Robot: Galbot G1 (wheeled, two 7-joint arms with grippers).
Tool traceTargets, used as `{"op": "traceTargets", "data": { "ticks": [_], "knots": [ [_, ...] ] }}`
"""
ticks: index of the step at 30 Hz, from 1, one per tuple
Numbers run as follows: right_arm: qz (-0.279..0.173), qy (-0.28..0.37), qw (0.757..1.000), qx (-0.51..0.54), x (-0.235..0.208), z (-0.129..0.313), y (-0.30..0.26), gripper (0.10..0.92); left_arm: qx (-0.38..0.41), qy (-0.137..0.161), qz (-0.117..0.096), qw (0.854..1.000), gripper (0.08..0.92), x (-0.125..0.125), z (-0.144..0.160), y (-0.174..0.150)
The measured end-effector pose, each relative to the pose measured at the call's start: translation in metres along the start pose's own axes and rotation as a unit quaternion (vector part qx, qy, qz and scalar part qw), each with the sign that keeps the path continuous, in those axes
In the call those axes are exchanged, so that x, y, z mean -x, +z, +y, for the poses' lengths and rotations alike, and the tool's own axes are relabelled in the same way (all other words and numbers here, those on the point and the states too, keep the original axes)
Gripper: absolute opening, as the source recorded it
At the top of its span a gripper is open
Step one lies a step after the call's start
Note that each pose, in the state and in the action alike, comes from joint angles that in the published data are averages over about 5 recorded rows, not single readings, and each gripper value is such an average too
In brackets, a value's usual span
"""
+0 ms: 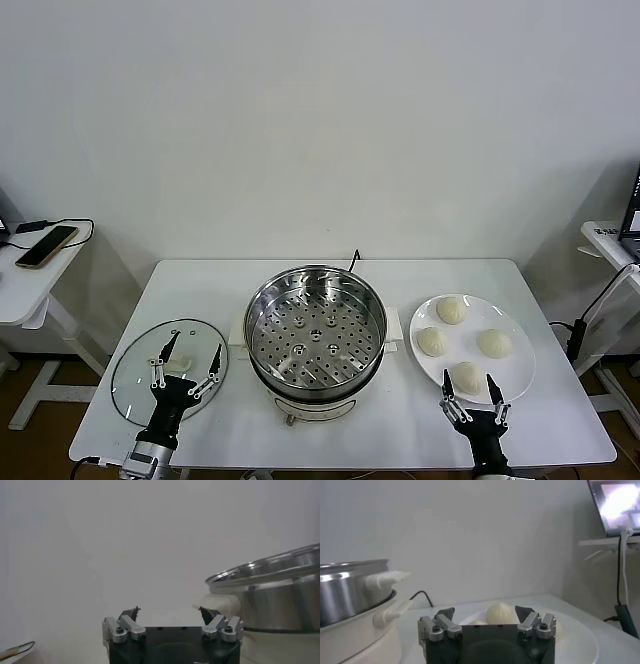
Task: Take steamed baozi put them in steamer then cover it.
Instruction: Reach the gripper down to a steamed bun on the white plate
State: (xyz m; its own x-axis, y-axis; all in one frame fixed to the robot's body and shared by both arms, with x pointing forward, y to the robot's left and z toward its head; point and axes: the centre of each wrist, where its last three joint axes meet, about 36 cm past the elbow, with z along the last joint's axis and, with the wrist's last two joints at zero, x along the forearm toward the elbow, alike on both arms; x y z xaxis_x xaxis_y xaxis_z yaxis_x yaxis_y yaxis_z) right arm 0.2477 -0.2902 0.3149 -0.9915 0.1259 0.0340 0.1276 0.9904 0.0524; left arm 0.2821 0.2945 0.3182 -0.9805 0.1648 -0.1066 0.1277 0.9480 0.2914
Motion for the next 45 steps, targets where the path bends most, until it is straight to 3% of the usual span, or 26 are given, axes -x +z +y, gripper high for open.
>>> {"op": "traceTargets", "data": {
  "ticks": [7, 16, 21, 26, 29, 33, 39, 45],
  "knots": [
    [-0.003, 0.006, 1.0, -0.018, 0.041, -0.014, -0.02, 0.823, 0.0, 0.002, -0.007, 1.0, 0.823, -0.001, -0.001, -0.005],
    [-0.007, -0.009, 0.999, -0.035, 0.149, -0.033, -0.053, 0.823, -0.003, 0.0, -0.02, 1.0, 0.823, 0.0, -0.003, -0.014],
    [0.007, -0.063, 0.996, -0.067, 0.213, -0.048, -0.073, 0.823, -0.004, -0.002, -0.025, 1.0, 0.823, 0.0, -0.004, -0.019],
    [0.04, -0.165, 0.976, -0.133, 0.272, -0.067, -0.095, 0.823, -0.004, -0.005, -0.03, 1.0, 0.823, 0.0, -0.003, -0.023],
    [0.065, -0.239, 0.952, -0.178, 0.304, -0.079, -0.111, 0.823, -0.004, -0.007, -0.032, 0.999, 0.823, 0.0, -0.003, -0.025],
    [0.106, -0.34, 0.901, -0.248, 0.342, -0.095, -0.133, 0.823, -0.004, -0.009, -0.033, 0.999, 0.823, 0.0, -0.002, -0.026],
    [0.185, -0.453, 0.797, -0.354, 0.387, -0.113, -0.168, 0.823, -0.005, -0.011, -0.032, 0.999, 0.823, 0.0, -0.003, -0.026],
    [0.261, -0.508, 0.694, -0.438, 0.419, -0.113, -0.192, 0.823, -0.006, -0.013, -0.031, 0.999, 0.823, -0.001, -0.004, -0.026]
  ]
}}
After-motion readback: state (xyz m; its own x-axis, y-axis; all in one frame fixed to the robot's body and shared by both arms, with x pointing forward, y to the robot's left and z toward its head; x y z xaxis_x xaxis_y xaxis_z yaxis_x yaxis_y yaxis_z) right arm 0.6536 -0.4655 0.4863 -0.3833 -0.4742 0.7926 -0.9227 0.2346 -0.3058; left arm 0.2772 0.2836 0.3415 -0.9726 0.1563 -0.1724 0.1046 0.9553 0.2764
